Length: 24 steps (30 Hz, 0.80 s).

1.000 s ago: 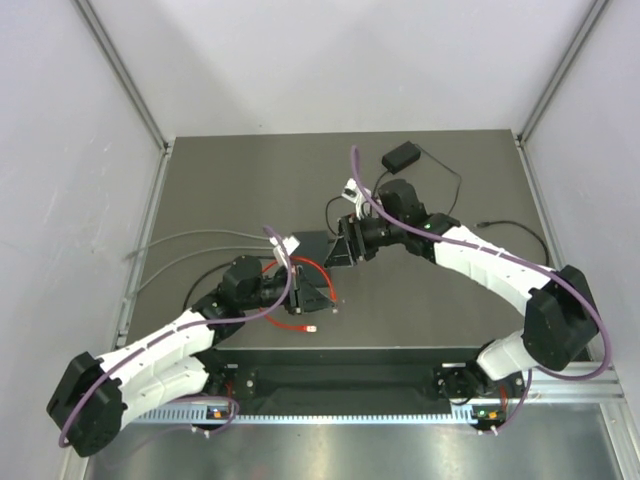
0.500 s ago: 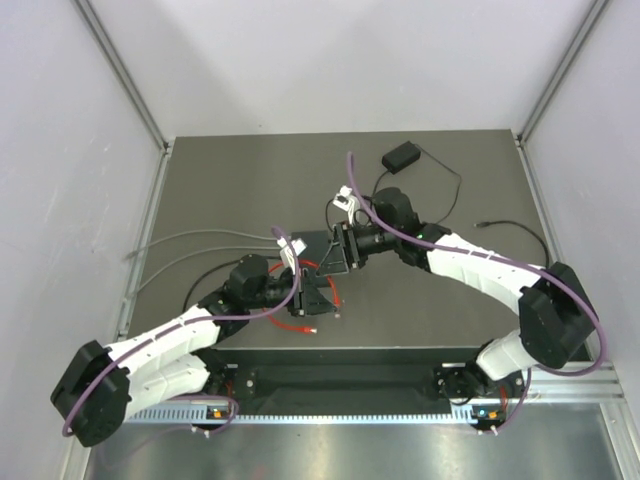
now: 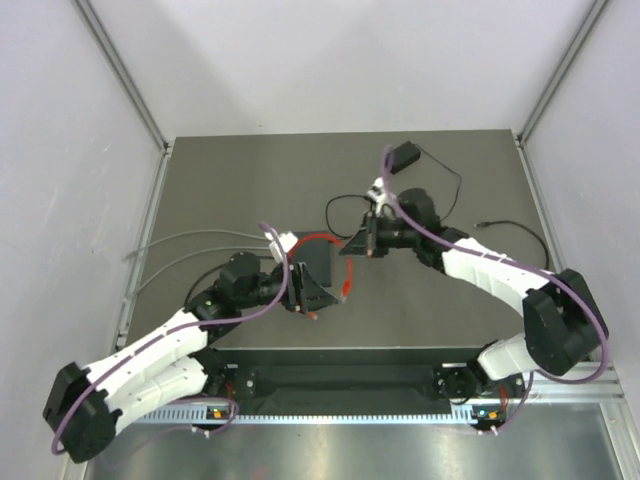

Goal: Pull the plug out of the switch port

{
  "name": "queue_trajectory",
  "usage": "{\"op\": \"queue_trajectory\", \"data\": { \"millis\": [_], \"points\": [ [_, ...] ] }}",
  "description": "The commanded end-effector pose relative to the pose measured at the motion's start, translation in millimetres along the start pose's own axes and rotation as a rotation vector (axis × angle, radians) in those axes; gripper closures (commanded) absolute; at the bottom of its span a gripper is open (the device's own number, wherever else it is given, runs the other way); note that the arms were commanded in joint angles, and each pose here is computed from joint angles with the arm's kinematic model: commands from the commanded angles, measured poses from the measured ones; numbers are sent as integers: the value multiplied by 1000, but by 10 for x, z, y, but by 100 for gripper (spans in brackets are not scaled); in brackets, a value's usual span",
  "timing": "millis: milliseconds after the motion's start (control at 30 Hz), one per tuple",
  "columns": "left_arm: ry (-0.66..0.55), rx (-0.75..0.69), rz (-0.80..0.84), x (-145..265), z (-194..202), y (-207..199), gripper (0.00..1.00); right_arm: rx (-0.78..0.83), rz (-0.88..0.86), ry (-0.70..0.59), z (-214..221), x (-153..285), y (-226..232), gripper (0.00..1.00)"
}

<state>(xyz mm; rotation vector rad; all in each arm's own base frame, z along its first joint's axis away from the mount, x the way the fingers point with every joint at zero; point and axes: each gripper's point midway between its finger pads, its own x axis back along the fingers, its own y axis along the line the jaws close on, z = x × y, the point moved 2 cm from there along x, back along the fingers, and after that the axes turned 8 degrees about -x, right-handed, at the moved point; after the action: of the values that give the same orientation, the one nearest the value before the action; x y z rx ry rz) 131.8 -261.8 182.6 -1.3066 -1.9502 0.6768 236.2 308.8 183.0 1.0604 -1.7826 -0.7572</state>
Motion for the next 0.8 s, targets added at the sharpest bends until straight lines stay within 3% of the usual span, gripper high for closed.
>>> {"op": "queue_trajectory", "data": {
  "millis": [0,133,233,433,533,567,767],
  "points": [
    [-128,-88,-125,180,-321,-50,23,-15,-18,-231,-539,401,39,100],
    [-305,-149,-179,494,-579,-183,19,-72,43,-387,-918,1021,-183,100],
    [-350,-183,-186,601,-647,-246,18,-157,61,-526,-1108,1520,-349,100],
    [-300,-141,-250,512,-610,-99,23,-478,211,-968,-1159,2701,-1162,100],
    [-291,-101,-243,446,-560,-42,27,-608,217,-1147,-1007,3066,-1546,100],
    [-283,-93,-234,418,-541,-38,27,-593,169,-1265,-1057,3311,-1555,100],
    [-221,-54,-187,350,-416,-52,29,-676,288,-1485,-721,3675,-1980,100]
  ]
}}
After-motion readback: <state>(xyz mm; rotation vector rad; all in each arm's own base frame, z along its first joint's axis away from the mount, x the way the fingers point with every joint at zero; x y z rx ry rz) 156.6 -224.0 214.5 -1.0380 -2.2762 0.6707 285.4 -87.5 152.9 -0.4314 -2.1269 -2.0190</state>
